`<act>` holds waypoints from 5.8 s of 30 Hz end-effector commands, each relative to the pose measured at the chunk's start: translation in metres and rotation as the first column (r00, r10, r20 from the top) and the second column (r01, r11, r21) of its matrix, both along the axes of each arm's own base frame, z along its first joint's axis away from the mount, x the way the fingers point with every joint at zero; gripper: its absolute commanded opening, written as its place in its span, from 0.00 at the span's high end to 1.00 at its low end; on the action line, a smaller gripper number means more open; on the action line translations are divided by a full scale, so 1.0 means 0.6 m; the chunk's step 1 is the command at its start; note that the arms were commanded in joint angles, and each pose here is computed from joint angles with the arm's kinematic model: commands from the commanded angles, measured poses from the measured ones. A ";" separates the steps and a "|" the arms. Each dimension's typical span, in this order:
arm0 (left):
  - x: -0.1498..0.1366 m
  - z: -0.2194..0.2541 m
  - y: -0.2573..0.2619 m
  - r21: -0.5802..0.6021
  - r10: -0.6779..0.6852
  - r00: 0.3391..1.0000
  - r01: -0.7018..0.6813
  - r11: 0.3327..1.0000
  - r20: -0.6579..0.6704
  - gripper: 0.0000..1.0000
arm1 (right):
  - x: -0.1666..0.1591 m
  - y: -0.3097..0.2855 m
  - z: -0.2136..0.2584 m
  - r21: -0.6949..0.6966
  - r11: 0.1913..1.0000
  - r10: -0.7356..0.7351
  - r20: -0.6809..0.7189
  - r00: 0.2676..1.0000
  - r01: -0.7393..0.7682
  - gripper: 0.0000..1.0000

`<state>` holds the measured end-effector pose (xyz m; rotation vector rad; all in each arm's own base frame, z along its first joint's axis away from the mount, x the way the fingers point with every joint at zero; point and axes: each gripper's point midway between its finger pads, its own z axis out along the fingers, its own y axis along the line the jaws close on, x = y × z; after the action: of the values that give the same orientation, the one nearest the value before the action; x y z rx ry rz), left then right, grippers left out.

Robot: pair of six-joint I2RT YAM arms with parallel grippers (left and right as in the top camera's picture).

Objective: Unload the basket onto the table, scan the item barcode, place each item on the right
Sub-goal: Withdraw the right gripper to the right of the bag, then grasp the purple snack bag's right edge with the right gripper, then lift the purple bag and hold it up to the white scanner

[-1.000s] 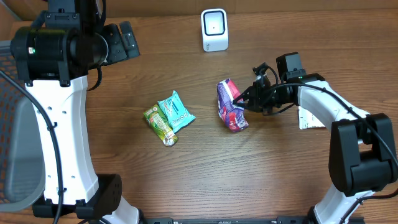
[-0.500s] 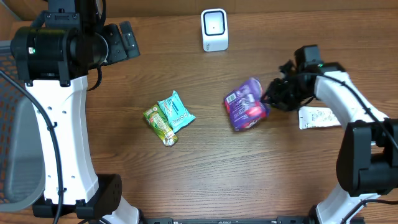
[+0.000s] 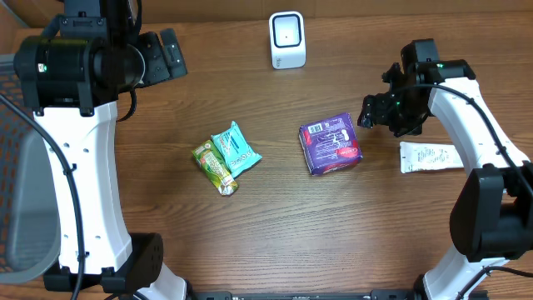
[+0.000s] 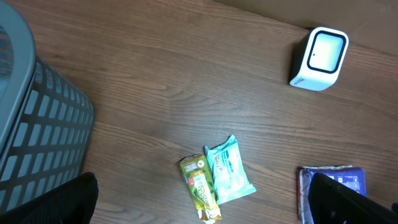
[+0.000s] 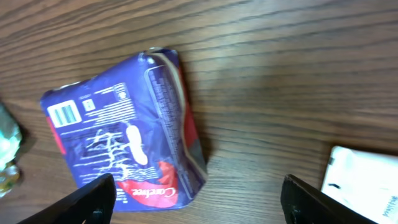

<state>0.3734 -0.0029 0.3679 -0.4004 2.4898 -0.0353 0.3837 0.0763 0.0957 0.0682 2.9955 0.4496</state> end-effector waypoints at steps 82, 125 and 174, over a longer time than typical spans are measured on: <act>-0.001 0.000 -0.002 -0.011 0.005 1.000 -0.005 1.000 0.001 0.01 | -0.047 0.150 0.354 -0.113 0.987 0.158 0.614 0.773 -0.113 0.82; -0.001 0.000 -0.002 -0.011 0.006 1.000 -0.006 1.000 0.001 0.00 | 0.412 0.238 0.226 -0.940 0.258 0.841 0.333 0.428 0.225 0.96; -0.001 0.000 -0.002 -0.011 0.006 1.000 -0.006 1.000 0.001 0.00 | 0.353 0.257 0.181 -0.939 0.101 0.729 0.295 0.618 0.329 0.96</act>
<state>0.3734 -0.0029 0.3677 -0.4008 2.4902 -0.0358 0.5967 0.2318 0.2048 -0.6319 1.7197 -1.3119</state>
